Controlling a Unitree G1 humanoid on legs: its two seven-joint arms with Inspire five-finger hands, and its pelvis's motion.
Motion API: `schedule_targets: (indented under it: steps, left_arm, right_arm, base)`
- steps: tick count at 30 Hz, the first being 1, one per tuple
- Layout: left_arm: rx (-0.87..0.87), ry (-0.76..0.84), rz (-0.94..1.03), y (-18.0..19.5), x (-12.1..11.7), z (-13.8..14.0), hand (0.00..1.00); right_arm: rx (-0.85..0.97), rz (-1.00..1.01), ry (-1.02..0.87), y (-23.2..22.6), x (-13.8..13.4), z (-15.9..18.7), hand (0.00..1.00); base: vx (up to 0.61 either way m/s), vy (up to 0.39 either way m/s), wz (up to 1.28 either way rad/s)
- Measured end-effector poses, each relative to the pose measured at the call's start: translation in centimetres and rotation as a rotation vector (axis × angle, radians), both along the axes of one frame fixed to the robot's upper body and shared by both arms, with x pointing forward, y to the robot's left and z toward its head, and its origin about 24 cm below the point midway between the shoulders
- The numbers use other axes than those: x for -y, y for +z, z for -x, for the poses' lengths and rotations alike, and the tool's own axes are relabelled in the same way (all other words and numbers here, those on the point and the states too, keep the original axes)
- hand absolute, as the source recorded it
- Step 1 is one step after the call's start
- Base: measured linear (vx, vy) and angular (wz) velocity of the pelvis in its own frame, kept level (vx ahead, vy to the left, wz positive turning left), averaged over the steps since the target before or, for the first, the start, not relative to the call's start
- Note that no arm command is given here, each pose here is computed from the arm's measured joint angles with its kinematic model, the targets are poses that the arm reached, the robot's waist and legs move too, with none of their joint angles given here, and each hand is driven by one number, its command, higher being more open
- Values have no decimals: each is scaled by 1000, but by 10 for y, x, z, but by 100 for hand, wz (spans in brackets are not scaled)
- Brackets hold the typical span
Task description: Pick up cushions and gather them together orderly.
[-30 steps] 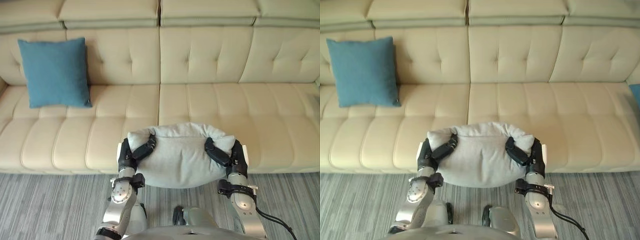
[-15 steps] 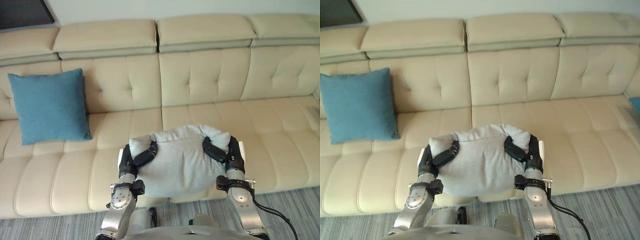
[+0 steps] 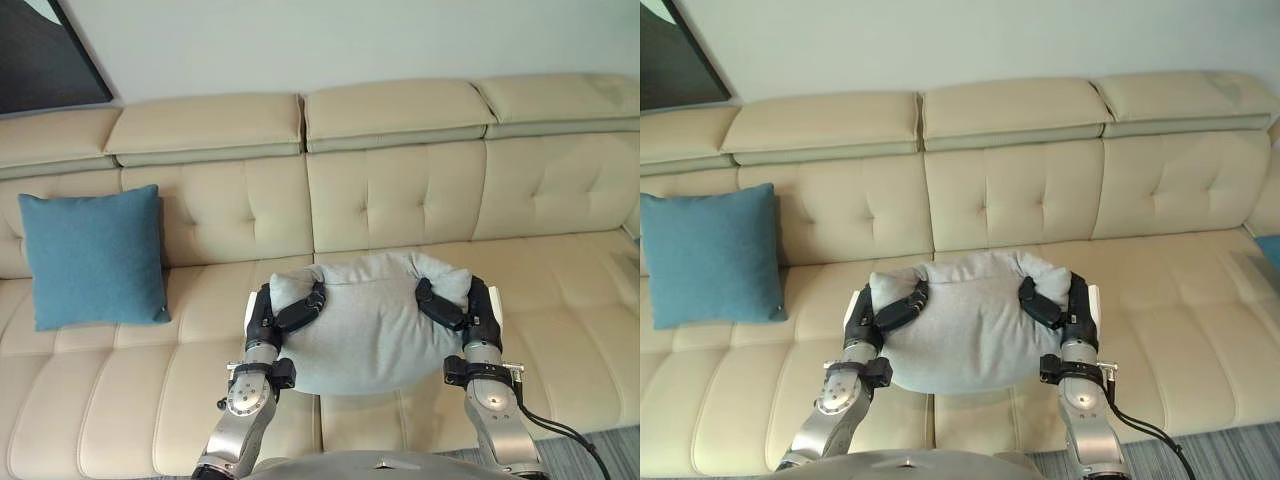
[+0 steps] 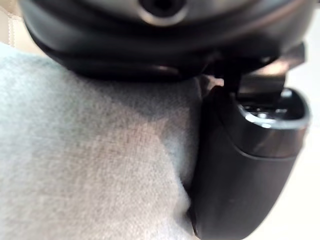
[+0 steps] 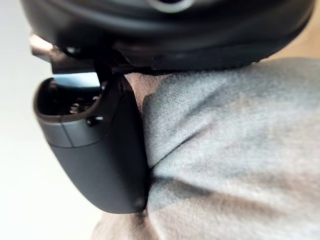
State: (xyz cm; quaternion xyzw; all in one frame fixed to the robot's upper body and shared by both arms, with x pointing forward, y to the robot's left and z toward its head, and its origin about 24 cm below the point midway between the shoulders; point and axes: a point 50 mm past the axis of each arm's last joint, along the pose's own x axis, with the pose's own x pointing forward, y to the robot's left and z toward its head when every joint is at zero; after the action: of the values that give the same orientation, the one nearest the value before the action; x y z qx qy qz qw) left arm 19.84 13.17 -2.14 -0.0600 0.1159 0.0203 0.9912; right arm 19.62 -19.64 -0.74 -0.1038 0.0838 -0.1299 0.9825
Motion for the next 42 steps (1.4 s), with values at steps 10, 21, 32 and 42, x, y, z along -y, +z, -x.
schedule_targets:
  steps: [10,21,32,42]
  left_arm:
    - [176,45,-57,40,-7,-46,0]
    - [265,80,-138,68,-17,-95,0]
    - [503,154,-210,168,-31,-166,0]
    - [714,225,-246,276,-37,-198,100]
  right_arm:
    - [163,-49,25,37,-11,-55,0]
    - [188,-110,27,53,-24,-102,0]
    - [429,-193,36,141,-42,-160,0]
    - [657,-296,-11,234,-40,-189,100]
  base:
    - [-124,11,9]
    - [-165,16,11]
    - [-135,-18,-4]
    - [-32,-25,-3]
